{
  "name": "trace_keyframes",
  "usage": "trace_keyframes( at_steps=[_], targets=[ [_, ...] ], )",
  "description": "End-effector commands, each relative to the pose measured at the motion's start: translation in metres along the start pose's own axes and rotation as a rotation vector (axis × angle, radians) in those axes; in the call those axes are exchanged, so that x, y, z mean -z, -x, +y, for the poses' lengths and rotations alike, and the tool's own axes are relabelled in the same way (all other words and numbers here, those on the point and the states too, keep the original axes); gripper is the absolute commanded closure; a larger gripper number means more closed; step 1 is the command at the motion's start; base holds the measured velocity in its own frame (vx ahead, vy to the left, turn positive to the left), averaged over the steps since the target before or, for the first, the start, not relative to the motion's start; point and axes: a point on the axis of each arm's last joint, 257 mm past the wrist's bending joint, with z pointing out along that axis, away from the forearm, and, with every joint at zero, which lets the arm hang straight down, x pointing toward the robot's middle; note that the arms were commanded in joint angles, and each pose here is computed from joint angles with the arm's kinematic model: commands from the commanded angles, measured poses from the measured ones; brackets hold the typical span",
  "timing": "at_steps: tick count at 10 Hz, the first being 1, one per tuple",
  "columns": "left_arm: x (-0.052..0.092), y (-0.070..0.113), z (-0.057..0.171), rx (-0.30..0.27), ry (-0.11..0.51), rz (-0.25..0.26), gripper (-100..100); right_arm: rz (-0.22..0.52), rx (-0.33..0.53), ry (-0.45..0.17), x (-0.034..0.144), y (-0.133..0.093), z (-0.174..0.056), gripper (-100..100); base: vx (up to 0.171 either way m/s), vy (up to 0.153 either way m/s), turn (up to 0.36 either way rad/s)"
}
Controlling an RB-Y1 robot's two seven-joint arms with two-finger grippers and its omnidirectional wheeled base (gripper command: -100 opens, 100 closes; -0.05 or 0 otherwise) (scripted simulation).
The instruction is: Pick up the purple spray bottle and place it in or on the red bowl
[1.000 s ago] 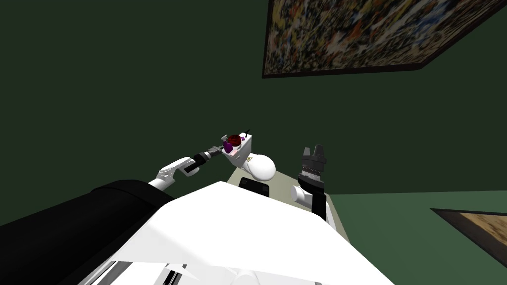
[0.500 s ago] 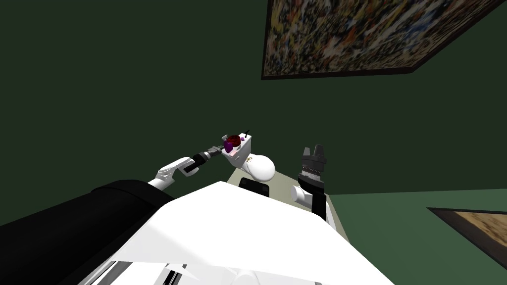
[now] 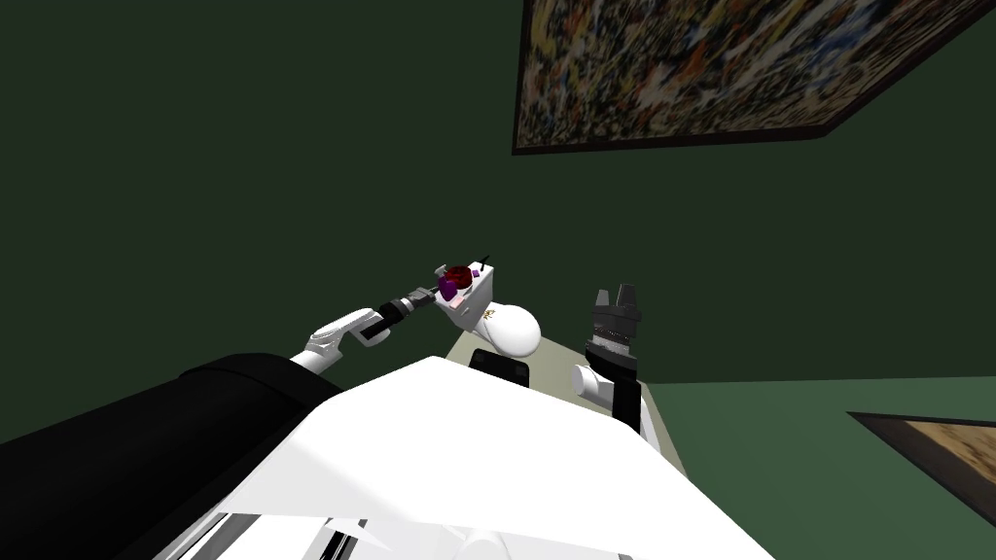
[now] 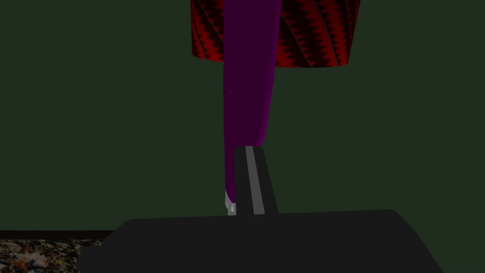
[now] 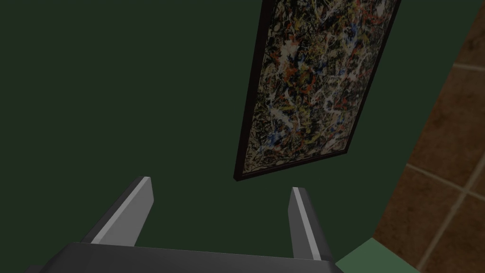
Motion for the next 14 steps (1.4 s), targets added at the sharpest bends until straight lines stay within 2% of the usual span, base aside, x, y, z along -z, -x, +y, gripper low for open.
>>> trace_keyframes(
  at_steps=[1,3,5,9,10,11,12,14],
  targets=[
    [0.000,0.000,0.000,0.000,0.000,0.000,100,0.000,0.000,0.000,0.000,0.000,0.000,0,0.000,0.000,0.000],
    [0.000,0.000,0.000,0.000,0.000,0.000,100,0.000,0.000,0.000,0.000,0.000,0.000,0,0.000,0.000,0.000],
    [-0.004,-0.002,0.003,-0.014,0.012,-0.013,-100,0.000,0.000,0.000,0.000,0.000,0.000,0,-0.002,-0.002,-0.018],
    [-0.015,-0.009,0.006,-0.046,0.037,-0.040,-100,0.000,0.000,0.000,0.000,0.000,0.000,0,-0.014,-0.009,-0.034],
    [-0.013,-0.008,0.006,-0.038,0.034,-0.036,-100,0.000,0.000,0.000,0.000,0.000,0.000,0,-0.007,-0.004,-0.007],
    [-0.013,-0.008,0.006,-0.041,0.034,-0.037,0,0.000,0.000,0.000,0.000,0.000,0.000,0,0.000,0.000,0.000],
    [-0.025,-0.025,0.007,-0.013,0.064,-0.029,-100,0.000,0.000,0.000,0.000,0.000,0.000,0,-0.115,0.050,-0.028],
    [-0.037,-0.018,0.019,-0.017,0.079,-0.045,-100,0.000,0.000,0.000,0.000,0.000,0.000,0,-0.094,0.068,-0.019]
  ],
)
